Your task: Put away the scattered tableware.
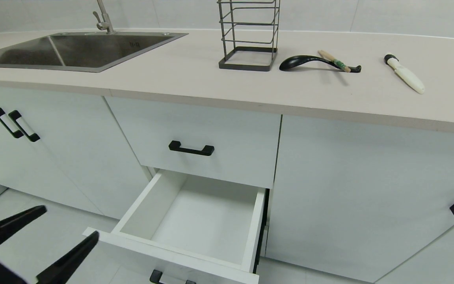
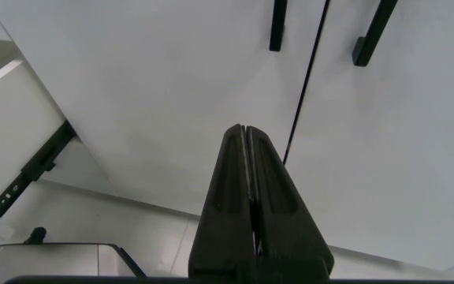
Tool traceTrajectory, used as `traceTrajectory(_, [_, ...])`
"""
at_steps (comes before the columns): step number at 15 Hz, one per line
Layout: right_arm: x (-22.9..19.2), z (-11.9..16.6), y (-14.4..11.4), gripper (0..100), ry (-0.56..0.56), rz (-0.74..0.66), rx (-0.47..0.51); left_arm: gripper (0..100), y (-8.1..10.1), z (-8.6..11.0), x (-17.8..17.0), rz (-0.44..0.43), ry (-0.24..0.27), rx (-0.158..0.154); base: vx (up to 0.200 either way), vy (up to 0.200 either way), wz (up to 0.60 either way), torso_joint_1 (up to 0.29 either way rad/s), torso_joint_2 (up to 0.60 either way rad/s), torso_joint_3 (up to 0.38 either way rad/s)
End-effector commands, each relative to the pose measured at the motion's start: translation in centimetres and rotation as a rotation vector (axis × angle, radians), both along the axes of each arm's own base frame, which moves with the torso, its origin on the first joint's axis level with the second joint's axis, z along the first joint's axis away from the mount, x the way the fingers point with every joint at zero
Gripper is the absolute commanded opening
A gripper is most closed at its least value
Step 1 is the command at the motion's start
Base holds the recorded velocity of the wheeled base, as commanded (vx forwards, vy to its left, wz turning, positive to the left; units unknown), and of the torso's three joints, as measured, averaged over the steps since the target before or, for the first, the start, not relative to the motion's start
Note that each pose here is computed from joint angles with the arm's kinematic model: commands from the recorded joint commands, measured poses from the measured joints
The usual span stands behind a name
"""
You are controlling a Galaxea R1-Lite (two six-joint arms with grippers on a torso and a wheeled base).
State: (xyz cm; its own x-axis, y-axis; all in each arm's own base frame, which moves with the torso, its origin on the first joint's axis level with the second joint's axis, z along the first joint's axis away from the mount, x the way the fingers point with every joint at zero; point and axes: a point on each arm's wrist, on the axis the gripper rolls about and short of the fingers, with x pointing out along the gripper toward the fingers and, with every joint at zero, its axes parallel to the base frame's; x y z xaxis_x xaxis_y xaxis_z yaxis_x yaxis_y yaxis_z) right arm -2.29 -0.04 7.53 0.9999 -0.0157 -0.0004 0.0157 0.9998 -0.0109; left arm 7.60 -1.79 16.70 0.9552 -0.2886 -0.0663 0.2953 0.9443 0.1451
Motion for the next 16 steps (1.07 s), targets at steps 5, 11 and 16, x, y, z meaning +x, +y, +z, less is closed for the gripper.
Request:
traceTrajectory(5, [0.0,0.0,0.0,0,0.001,0.002,-0.001,100,1.6,-8.5,-9.9,0.225,-0.133,0.002,0.0,0.0,0.0,0.0,0.0,0.0])
traceTrajectory(11, [0.0,0.0,0.0,0,0.001,0.0,-0.001,100,1.8,-9.1,-9.9,0.318,-0.062,-0.072,0.0,0.0,0.0,0.0,0.0,0.0])
traceTrajectory(16, [0.0,0.0,0.0,0,0.001,0.002,-0.003,100,1.8,-9.1,-9.9,0.323,-0.043,-0.193,0.0,0.0,0.48,0.002,0.0,0.001])
